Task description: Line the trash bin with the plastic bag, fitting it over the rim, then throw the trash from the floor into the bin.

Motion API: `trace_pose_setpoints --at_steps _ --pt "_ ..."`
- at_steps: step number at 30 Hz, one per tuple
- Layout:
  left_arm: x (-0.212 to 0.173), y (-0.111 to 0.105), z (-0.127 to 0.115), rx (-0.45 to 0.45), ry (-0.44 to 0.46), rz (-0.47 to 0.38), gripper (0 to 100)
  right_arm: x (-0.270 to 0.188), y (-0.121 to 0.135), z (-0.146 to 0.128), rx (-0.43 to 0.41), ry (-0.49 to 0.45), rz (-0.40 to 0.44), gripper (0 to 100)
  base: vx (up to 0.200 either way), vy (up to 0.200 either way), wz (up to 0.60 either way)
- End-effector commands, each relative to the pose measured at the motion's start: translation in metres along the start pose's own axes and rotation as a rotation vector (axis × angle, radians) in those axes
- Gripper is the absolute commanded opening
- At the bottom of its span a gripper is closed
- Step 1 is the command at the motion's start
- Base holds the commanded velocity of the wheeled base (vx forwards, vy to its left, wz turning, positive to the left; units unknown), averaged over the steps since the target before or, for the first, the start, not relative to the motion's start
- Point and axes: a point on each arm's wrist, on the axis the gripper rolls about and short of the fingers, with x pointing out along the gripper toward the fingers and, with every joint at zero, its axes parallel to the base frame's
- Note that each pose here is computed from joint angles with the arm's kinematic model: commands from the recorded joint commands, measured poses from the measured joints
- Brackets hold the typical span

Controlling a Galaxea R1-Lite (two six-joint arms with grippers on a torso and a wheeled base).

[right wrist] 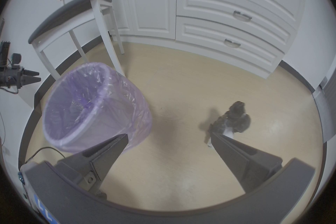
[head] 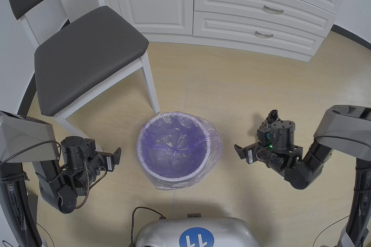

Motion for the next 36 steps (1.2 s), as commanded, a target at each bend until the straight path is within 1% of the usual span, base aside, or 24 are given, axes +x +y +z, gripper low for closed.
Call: trace_pose_setpoints --at_steps 1,4,5,7,8,9,10,11,14,18,19,21,22,23,25,27,29,31,32,33,34,35,36 --pt "-0.061 0.011 0.004 -0.003 0.01 -0.002 100 -0.084 -0.024 0.008 -0.002 -0.126 -0.042 100 0.0 0.0 0.0" --pt "-0.082 0.014 0.002 -0.002 0.026 -0.016 100 -0.101 -0.032 0.0 0.009 -0.144 -0.065 100 0.0 0.0 0.0" --pt "-0.09 0.013 0.002 0.001 0.027 -0.034 100 -0.106 -0.035 -0.004 0.009 -0.145 -0.075 100 0.0 0.0 0.0" --pt "-0.102 0.011 0.007 0.002 0.004 -0.072 100 -0.117 -0.04 -0.008 0.008 -0.148 -0.09 100 0.0 0.0 0.0" --pt "-0.102 0.011 0.007 0.002 0.004 -0.072 100 -0.117 -0.04 -0.008 0.008 -0.148 -0.09 100 0.0 0.0 0.0" --pt "-0.108 0.009 0.015 -0.019 -0.042 -0.088 100 -0.128 -0.043 -0.008 0.003 -0.155 -0.096 100 0.0 0.0 0.0" --pt "-0.11 0.009 0.016 -0.024 -0.051 -0.091 100 -0.13 -0.043 -0.008 0.002 -0.157 -0.098 100 0.0 0.0 0.0" --pt "-0.116 0.009 0.023 -0.043 -0.093 -0.107 100 -0.141 -0.046 -0.006 0.005 -0.169 -0.102 100 0.0 0.0 0.0" --pt "-0.125 0.005 0.031 -0.046 -0.139 -0.165 100 -0.156 -0.055 0.003 0.018 -0.211 -0.135 100 0.0 0.0 0.0" --pt "-0.131 0.005 0.037 -0.039 -0.18 -0.233 100 -0.169 -0.064 0.01 0.026 -0.202 -0.164 100 0.0 0.0 0.0" --pt "-0.132 0.004 0.04 -0.035 -0.196 -0.263 100 -0.172 -0.069 0.012 0.025 -0.176 -0.181 100 0.0 0.0 0.0" --pt "-0.125 0.001 0.044 -0.021 -0.208 -0.273 100 -0.171 -0.076 0.023 0.02 -0.161 -0.199 100 0.0 0.0 0.0" --pt "-0.121 -0.001 0.048 -0.018 -0.218 -0.275 100 -0.17 -0.078 0.033 0.022 -0.157 -0.197 100 0.0 0.0 0.0" --pt "-0.119 -0.003 0.049 -0.018 -0.219 -0.277 100 -0.169 -0.079 0.037 0.023 -0.149 -0.197 100 0.0 0.0 0.0" --pt "-0.11 -0.007 0.059 -0.02 -0.225 -0.274 100 -0.167 -0.088 0.066 0.051 -0.086 -0.198 100 0.0 0.0 0.0" --pt "-0.104 -0.009 0.069 -0.02 -0.219 -0.263 100 -0.17 -0.09 0.088 0.1 -0.013 -0.178 100 0.0 0.0 0.0" --pt "-0.104 -0.01 0.082 -0.021 -0.212 -0.257 100 -0.172 -0.092 0.111 0.163 0.081 -0.151 100 0.0 0.0 0.0" --pt "-0.109 -0.009 0.092 -0.024 -0.191 -0.261 100 -0.174 -0.095 0.128 0.217 0.15 -0.126 100 0.0 0.0 0.0" --pt "-0.109 -0.009 0.092 -0.024 -0.19 -0.261 100 -0.174 -0.096 0.129 0.221 0.151 -0.126 100 0.0 0.0 0.0" --pt "-0.117 -0.007 0.097 -0.043 -0.164 -0.265 100 -0.17 -0.1 0.136 0.267 0.184 -0.092 100 0.0 0.0 0.0" --pt "-0.122 -0.008 0.099 -0.058 -0.146 -0.278 100 -0.165 -0.104 0.135 0.294 0.19 -0.076 100 0.0 0.0 0.0" --pt "-0.123 -0.009 0.099 -0.06 -0.144 -0.279 100 -0.165 -0.105 0.135 0.298 0.189 -0.075 100 0.0 0.0 0.0" --pt "-0.133 -0.008 0.101 -0.066 -0.128 -0.293 100 -0.154 -0.112 0.133 0.316 0.193 -0.051 100 0.0 0.0 0.0"
